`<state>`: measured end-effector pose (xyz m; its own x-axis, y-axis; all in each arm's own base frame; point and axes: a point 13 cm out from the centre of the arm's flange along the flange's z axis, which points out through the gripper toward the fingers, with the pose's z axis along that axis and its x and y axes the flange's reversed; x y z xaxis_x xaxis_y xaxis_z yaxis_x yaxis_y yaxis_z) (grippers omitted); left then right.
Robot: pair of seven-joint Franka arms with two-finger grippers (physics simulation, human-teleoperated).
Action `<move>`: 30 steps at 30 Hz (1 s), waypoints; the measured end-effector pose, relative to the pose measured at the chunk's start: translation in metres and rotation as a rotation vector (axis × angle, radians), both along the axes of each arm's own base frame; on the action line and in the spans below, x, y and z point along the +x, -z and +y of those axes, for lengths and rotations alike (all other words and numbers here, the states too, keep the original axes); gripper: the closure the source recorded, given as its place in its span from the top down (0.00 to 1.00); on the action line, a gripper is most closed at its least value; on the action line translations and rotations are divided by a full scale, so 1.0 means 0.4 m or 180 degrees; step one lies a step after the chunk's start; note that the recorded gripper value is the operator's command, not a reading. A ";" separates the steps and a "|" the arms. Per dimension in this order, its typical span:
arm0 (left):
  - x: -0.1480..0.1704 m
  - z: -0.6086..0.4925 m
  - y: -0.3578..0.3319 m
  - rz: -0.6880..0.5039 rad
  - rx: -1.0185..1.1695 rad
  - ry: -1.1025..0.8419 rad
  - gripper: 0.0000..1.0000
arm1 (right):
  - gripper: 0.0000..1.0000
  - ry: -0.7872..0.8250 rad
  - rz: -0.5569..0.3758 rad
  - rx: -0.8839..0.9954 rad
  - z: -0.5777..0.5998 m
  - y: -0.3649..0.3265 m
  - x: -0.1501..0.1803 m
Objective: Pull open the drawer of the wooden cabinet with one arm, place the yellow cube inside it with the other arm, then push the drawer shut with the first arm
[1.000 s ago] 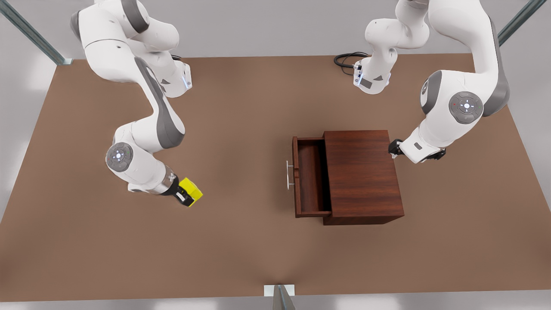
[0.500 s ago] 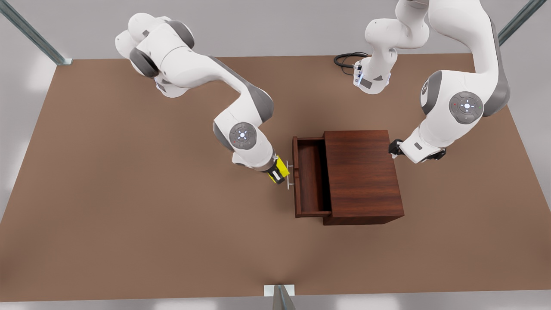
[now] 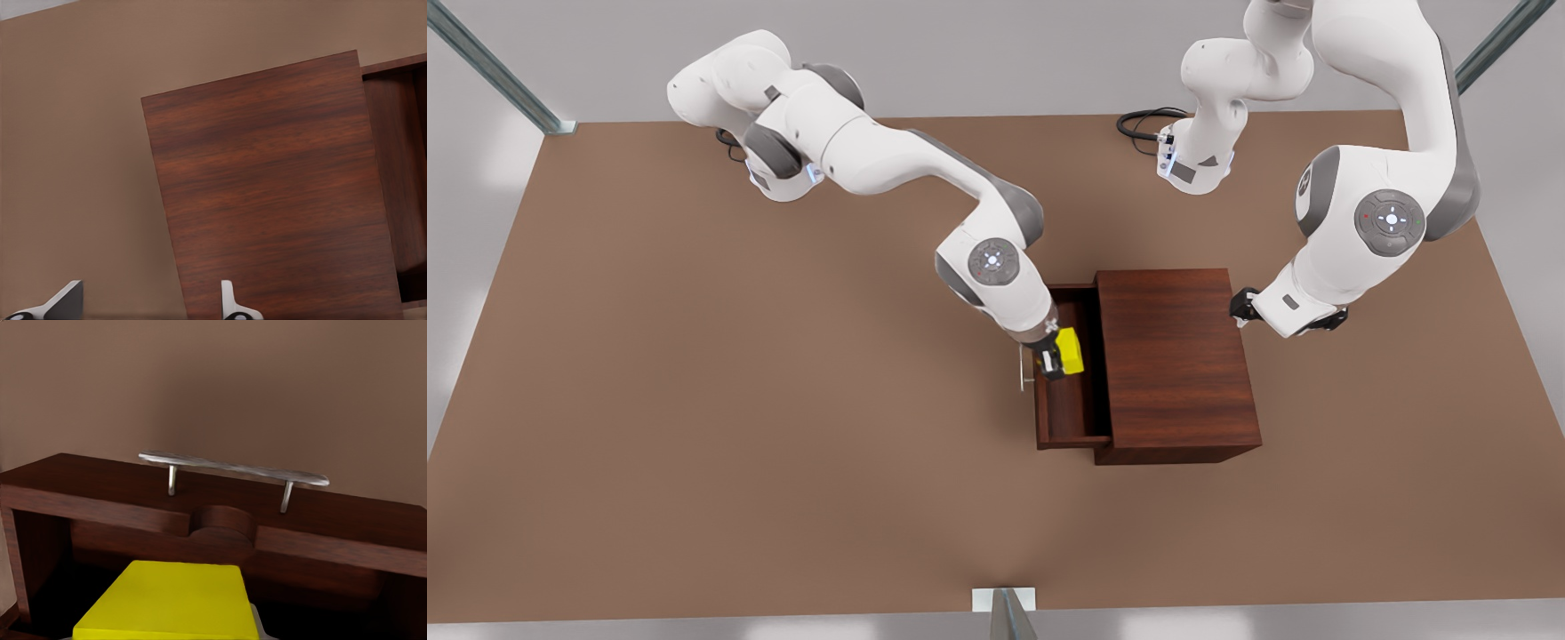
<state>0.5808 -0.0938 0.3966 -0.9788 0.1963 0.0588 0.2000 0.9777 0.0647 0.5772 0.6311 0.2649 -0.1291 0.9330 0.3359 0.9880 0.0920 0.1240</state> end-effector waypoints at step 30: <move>-0.188 -1.157 0.179 -0.0454 -0.0051 0.0601 1.00 | 1.00 0.0085 0.0556 -0.1363 -1.732 -0.352 0.079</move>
